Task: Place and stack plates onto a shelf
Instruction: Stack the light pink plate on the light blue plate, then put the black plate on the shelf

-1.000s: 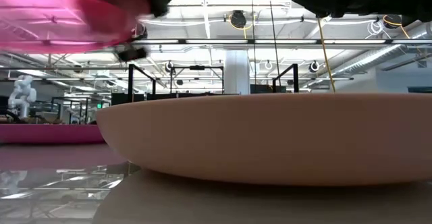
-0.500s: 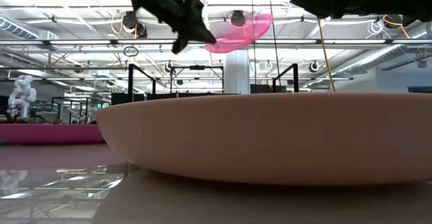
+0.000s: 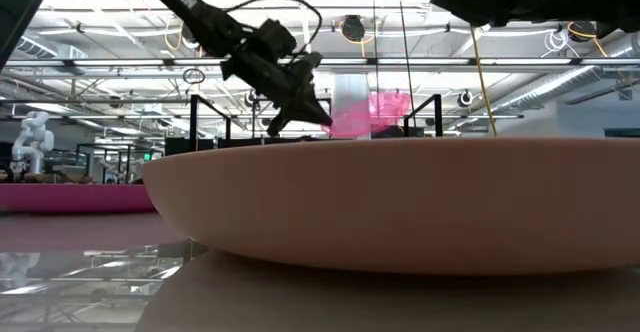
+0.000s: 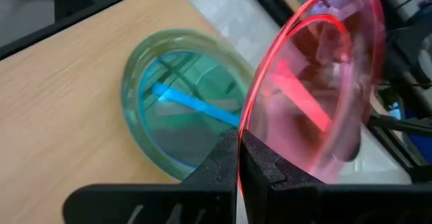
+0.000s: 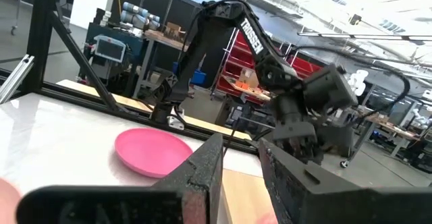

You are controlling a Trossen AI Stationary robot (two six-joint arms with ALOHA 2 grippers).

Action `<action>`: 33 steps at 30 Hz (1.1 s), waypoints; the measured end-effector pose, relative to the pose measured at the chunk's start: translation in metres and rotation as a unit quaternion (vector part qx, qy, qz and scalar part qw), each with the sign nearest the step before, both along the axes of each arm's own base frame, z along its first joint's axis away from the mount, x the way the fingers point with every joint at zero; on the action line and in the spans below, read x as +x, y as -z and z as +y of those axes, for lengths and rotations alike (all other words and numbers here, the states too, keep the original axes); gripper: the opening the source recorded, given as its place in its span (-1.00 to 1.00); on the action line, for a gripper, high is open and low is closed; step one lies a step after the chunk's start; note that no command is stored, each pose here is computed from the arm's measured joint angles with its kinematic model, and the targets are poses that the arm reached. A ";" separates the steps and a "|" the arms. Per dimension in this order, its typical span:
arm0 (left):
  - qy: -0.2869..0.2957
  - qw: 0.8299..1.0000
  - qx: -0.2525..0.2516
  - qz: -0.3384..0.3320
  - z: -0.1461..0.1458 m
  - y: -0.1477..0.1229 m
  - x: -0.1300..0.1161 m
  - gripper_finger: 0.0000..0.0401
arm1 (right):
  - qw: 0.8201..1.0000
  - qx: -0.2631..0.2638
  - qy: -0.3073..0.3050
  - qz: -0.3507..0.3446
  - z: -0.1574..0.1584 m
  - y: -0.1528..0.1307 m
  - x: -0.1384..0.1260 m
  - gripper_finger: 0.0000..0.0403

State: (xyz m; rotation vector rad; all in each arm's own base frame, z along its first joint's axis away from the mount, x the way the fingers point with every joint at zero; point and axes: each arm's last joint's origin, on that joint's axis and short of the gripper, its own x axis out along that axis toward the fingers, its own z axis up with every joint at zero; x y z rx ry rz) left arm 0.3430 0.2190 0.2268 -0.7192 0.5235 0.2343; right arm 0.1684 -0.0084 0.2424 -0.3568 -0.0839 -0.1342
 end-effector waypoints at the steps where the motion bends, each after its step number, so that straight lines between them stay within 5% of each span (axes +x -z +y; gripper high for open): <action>1: -0.001 1.000 -0.001 0.002 0.002 0.003 0.001 -0.98 | 1.000 0.000 0.000 0.000 0.000 0.000 0.000 -0.59; 19: -0.026 0.997 0.060 0.028 0.010 0.019 0.009 -0.98 | 1.000 0.000 0.000 0.000 0.000 0.000 0.000 -0.59; 33: -0.052 0.995 0.078 0.041 0.012 0.020 0.008 -0.70 | 1.000 0.000 -0.001 0.000 0.000 0.000 0.000 -0.59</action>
